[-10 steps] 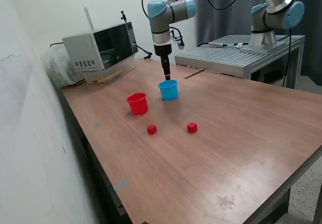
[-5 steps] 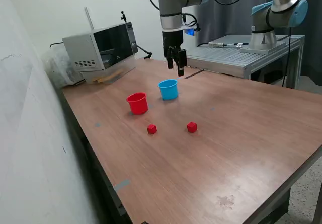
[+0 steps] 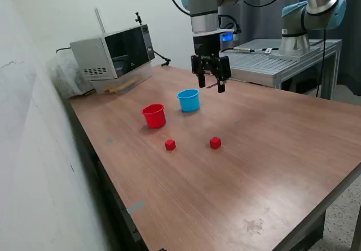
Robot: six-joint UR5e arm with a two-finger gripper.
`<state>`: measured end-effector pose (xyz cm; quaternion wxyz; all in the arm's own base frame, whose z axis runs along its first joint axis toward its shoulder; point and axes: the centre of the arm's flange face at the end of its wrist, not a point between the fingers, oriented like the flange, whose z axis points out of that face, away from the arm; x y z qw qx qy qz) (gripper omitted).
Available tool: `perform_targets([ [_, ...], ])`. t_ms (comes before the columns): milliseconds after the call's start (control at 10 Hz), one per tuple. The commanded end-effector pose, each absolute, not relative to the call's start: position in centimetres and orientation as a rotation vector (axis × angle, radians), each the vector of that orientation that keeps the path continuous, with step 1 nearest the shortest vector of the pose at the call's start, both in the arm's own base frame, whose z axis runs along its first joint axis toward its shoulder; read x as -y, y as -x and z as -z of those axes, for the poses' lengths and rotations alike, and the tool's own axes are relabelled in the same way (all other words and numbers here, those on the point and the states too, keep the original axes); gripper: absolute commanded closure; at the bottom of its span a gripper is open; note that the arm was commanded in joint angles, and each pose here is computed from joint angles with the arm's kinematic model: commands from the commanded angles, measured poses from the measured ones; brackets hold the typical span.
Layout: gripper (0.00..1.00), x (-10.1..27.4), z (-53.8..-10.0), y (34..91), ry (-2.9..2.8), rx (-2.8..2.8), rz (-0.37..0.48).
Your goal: Place red objects in the red bin, and blue objects in the blue bin.
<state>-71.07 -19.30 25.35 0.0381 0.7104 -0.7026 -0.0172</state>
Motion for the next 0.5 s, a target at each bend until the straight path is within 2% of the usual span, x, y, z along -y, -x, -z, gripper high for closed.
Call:
perform_targets([
  [0,0.0,21.6,-20.3,73.2,-2.263,2.098,0.009],
  [400,0.0,22.0,-14.0,75.8,-2.299,2.079,-0.012],
])
